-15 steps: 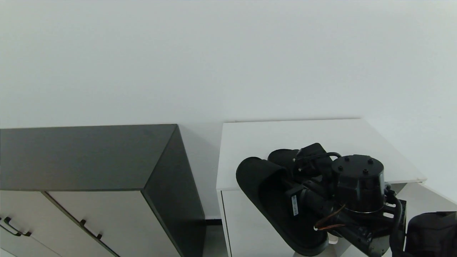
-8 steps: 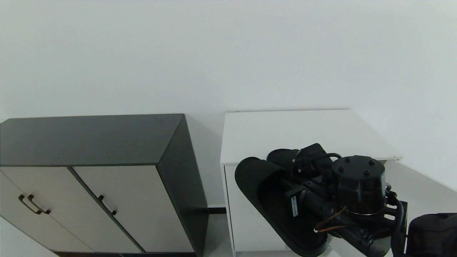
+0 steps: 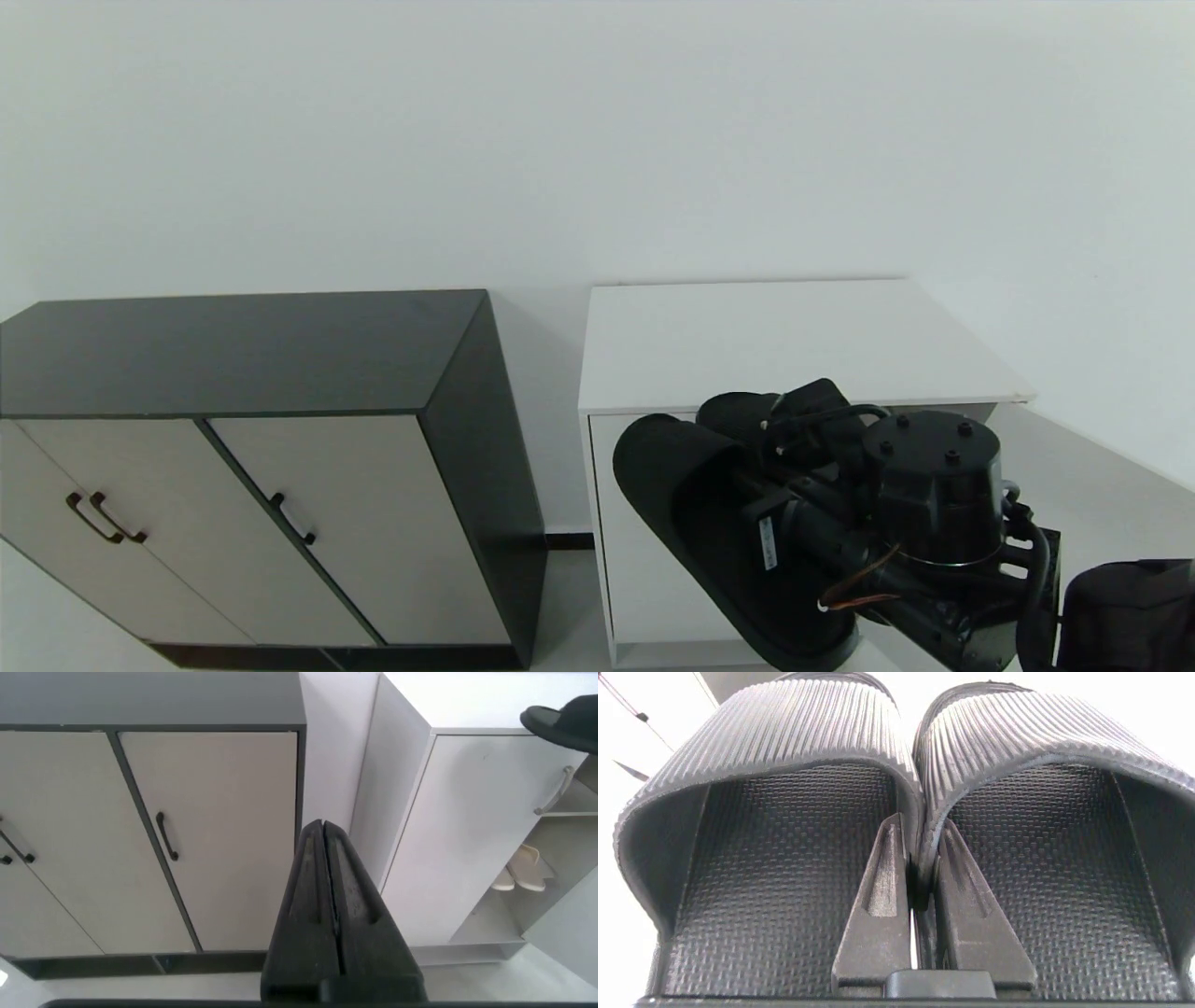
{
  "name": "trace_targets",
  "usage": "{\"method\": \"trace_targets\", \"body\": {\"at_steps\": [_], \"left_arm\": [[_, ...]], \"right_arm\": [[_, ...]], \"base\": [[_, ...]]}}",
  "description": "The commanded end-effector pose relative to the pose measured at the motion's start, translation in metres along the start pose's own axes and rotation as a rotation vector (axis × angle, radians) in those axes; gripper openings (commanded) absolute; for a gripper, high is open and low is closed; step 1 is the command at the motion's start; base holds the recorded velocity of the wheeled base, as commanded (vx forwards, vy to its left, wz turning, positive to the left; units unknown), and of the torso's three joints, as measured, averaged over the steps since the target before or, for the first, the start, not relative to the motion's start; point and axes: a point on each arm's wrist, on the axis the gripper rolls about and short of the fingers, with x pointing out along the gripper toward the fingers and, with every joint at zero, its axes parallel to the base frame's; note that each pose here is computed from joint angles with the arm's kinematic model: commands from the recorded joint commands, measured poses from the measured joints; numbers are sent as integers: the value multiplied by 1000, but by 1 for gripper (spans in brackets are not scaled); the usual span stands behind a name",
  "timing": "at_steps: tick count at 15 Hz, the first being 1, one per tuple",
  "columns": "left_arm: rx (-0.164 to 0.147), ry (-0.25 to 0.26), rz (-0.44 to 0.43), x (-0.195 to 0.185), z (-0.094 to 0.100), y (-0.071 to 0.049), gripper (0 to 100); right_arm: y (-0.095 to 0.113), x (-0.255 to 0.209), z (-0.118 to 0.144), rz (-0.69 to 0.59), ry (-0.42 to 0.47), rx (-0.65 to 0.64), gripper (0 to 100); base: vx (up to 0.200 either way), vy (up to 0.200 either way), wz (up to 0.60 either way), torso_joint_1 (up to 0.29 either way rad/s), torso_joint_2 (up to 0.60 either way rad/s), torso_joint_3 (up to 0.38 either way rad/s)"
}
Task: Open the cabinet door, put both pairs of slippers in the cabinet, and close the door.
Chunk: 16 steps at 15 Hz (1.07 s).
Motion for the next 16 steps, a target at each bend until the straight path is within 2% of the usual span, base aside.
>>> {"method": "trace_targets", "body": {"at_steps": [1,7,16], "left_arm": [[0,2,1,0,0,0,0],[3,2,1,0,0,0,0],[3,2,-2,0,0,0,0]], "right_arm": [[1,1,-1,1,4,-2,0],[1,0,-1,1,2,-2,0],[3,-3,-4,13,13,-11,0]], "base": [[0,0,0,0,0,0],[0,0,0,0,0,0],[0,-200,0,-1,4,3]]}}
